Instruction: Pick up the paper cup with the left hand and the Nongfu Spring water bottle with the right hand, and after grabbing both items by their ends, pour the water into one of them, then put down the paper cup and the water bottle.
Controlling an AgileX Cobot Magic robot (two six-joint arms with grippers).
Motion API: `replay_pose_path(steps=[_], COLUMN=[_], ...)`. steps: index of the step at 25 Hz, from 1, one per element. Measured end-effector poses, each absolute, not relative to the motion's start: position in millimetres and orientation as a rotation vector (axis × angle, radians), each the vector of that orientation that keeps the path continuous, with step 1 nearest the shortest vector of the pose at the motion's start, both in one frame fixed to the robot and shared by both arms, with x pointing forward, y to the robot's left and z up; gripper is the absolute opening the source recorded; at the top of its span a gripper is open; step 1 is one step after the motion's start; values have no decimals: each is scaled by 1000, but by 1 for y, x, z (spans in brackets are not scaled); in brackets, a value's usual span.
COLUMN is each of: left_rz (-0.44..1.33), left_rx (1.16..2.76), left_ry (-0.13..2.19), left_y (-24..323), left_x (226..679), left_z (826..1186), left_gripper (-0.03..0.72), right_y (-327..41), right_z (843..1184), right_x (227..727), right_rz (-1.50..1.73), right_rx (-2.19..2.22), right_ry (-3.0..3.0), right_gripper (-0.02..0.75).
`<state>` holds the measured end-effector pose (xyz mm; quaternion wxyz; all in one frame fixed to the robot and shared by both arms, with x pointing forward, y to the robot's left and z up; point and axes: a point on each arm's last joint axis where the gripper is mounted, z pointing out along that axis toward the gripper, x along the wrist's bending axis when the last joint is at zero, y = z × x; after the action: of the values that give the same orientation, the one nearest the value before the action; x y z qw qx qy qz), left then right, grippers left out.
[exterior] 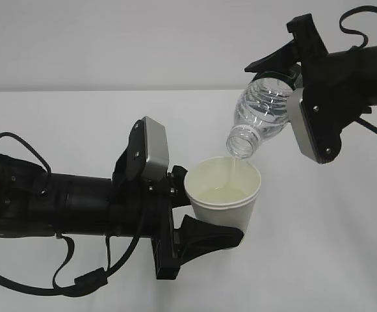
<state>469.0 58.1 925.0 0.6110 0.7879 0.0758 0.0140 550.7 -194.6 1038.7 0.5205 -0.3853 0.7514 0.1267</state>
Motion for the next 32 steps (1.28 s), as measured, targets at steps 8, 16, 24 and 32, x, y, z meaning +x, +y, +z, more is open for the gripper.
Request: replay_pose_path(steps=[8, 16, 24, 32], left_rz=[35, 36, 34, 36], left_rx=[1819, 1822, 1831, 1841], left_ry=[175, 177, 166, 166], left_y=[58, 58, 58, 59], left_x=[469, 469, 469, 469], left_z=[925, 925, 924, 923], left_gripper=[481, 481, 481, 481], right_y=[-194, -194, -194, -194], right_z=[1039, 1039, 1039, 1039], right_x=[551, 551, 550, 550], right_rz=[309, 305, 307, 307], right_rx=[-923, -932, -935, -935], right_ry=[1800, 1793, 1791, 1790], right_gripper=[491, 491, 491, 491])
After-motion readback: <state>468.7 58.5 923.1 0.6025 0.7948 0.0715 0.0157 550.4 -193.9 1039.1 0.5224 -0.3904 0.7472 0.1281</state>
